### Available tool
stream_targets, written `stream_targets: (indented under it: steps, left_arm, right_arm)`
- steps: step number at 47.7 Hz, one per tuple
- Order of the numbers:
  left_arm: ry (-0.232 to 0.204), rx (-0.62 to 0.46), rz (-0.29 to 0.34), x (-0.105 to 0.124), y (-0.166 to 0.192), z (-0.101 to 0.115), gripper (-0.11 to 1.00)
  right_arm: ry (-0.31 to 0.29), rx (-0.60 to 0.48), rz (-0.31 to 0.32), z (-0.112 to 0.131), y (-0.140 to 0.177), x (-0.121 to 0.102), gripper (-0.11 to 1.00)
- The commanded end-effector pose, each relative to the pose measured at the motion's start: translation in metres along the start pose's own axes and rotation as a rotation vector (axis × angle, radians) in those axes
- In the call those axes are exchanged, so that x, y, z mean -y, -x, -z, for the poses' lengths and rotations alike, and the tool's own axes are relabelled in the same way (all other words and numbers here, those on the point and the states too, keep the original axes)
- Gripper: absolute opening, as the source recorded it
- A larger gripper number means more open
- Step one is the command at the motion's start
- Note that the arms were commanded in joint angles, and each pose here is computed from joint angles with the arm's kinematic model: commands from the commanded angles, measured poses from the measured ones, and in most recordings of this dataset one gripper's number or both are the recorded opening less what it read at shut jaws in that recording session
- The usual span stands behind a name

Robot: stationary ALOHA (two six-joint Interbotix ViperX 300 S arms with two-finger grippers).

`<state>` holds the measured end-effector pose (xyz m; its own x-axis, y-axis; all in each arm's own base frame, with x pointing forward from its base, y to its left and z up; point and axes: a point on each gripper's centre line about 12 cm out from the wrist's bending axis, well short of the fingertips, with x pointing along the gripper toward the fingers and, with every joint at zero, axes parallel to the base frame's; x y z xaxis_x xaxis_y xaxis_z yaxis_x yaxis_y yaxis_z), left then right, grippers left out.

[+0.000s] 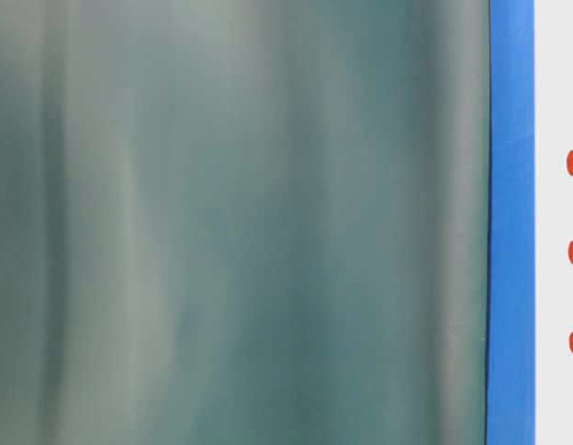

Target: Touch the tip of the soldering iron to the tip of the solder at the mark.

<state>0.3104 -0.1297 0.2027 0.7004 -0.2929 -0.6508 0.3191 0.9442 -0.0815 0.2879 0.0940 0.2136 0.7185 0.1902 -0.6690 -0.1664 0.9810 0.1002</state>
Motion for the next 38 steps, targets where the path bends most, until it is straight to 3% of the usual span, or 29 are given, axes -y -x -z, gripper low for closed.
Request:
stream_targets:
  steps: [1, 13, 24, 30, 38]
  left_arm:
    - [0.001, 0.069, -0.024, -0.011, 0.021, -0.013, 0.81]
    - [-0.019, 0.224, -0.155, -0.057, 0.072, -0.024, 0.81]
    - [-0.015, 0.363, -0.291, -0.087, 0.117, -0.007, 0.80]
    - [-0.009, 0.409, -0.328, -0.089, 0.136, 0.009, 0.80]
    - [-0.003, 0.468, -0.336, -0.082, 0.149, 0.040, 0.80]
  right_arm:
    - [0.005, 0.083, 0.038, -0.021, 0.022, 0.013, 0.85]
    - [-0.031, 0.249, 0.196, -0.036, 0.070, 0.066, 0.85]
    - [-0.071, 0.345, 0.334, -0.025, 0.103, 0.102, 0.85]
    - [-0.093, 0.369, 0.358, -0.005, 0.113, 0.106, 0.85]
    - [-0.117, 0.415, 0.329, 0.025, 0.116, 0.100, 0.85]
